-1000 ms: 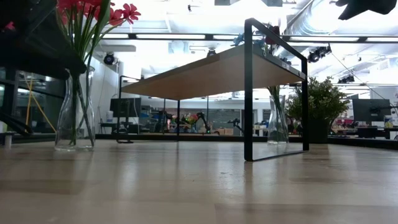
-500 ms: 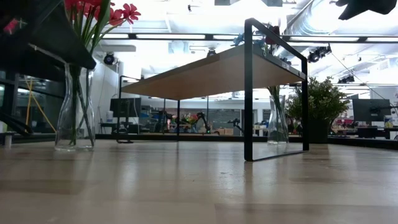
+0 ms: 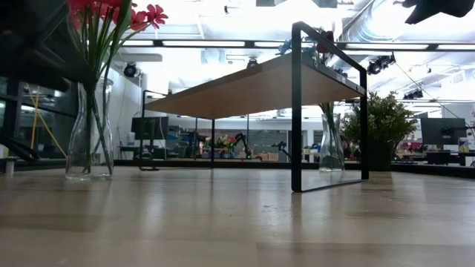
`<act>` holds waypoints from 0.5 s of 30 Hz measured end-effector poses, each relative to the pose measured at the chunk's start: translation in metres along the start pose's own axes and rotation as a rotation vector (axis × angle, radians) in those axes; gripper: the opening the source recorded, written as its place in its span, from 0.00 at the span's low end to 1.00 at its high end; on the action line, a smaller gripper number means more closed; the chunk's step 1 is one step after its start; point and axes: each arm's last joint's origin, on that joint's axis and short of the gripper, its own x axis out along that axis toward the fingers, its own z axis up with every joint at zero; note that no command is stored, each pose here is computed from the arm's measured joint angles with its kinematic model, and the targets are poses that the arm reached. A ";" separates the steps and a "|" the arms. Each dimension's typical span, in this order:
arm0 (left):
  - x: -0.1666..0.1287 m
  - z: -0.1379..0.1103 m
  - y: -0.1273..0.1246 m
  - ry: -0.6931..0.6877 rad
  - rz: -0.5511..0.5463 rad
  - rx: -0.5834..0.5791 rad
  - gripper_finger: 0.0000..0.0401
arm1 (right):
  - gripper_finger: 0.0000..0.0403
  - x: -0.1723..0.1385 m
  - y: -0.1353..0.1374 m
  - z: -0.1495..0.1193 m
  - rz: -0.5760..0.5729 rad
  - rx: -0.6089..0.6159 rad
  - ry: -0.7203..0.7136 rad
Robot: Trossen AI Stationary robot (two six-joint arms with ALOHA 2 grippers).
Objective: Pick and place flowers into a vace then onto a shelf
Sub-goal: Put the bottom transparent vase on the shelf
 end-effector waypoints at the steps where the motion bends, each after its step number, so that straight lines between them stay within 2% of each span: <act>1: 0.000 0.001 0.001 -0.007 0.008 0.013 0.73 | 0.45 0.000 0.000 0.000 0.002 0.000 0.004; 15: 0.004 0.002 0.002 -0.036 0.011 0.007 0.75 | 0.45 0.000 0.000 0.000 0.005 -0.010 0.013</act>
